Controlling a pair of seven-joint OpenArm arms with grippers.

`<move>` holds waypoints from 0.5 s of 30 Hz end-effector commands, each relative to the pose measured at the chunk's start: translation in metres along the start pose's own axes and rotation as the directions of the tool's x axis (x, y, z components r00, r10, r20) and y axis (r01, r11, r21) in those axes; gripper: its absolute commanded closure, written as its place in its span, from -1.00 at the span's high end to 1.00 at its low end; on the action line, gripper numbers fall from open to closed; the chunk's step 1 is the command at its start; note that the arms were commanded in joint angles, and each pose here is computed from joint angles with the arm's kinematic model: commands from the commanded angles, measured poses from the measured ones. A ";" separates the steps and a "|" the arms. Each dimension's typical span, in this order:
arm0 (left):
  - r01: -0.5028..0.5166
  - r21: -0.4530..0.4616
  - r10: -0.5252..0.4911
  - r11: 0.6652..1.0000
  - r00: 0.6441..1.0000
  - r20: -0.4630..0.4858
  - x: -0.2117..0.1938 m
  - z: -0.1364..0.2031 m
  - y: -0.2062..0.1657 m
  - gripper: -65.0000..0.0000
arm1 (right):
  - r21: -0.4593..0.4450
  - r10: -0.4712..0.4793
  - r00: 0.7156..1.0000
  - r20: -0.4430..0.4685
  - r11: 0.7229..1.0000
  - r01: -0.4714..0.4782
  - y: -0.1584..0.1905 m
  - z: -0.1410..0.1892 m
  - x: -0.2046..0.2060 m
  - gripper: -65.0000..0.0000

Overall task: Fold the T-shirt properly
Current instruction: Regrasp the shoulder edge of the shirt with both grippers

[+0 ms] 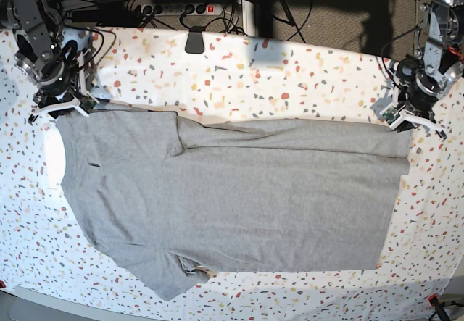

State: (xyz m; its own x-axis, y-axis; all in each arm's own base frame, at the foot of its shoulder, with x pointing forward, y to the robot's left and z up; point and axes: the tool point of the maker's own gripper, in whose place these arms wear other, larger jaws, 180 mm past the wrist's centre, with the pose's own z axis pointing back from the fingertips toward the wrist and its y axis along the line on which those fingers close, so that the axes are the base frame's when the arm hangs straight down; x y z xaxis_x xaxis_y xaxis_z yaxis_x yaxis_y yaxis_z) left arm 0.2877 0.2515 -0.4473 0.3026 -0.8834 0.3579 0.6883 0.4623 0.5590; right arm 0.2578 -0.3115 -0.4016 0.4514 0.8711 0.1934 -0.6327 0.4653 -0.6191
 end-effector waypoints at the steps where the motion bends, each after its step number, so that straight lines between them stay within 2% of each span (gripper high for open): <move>1: 0.010 -0.014 -0.010 1.000 1.000 -0.027 -0.007 0.002 0.001 -1.00 | -0.026 0.010 1.000 0.007 1.000 -0.010 -0.013 0.001 0.001 -0.21; 7: -0.027 -0.017 0.027 0.999 1.000 -0.006 -0.003 0.002 0.000 -1.00 | -0.039 0.004 1.000 -0.022 0.999 -0.005 -0.021 -0.002 -0.003 -0.94; 8: -0.041 -0.019 0.041 0.999 0.999 0.003 -0.002 0.002 0.000 -1.00 | -0.040 0.004 1.000 -0.025 0.999 -0.005 -0.021 -0.002 -0.004 -1.00; 11: -0.076 -0.023 0.076 0.997 0.997 0.023 0.002 0.002 -0.001 -1.00 | -0.057 -0.004 1.000 -0.025 0.998 0.003 -0.024 -0.001 -0.004 -1.00; 15: -0.101 -0.027 0.102 0.995 0.994 0.036 0.004 0.002 -0.001 -1.00 | -0.150 -0.055 0.998 -0.023 0.987 0.051 -0.042 0.001 -0.005 -1.00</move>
State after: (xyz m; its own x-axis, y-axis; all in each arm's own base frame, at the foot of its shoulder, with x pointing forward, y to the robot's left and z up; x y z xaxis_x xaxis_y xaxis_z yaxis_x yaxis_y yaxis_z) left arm 0.2890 0.2465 -0.4451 0.3473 -0.8279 0.4405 0.6594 0.5496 0.5130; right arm 0.2717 -0.3268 -0.3910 0.5077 0.8353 0.2109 -0.5369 0.4982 -0.6809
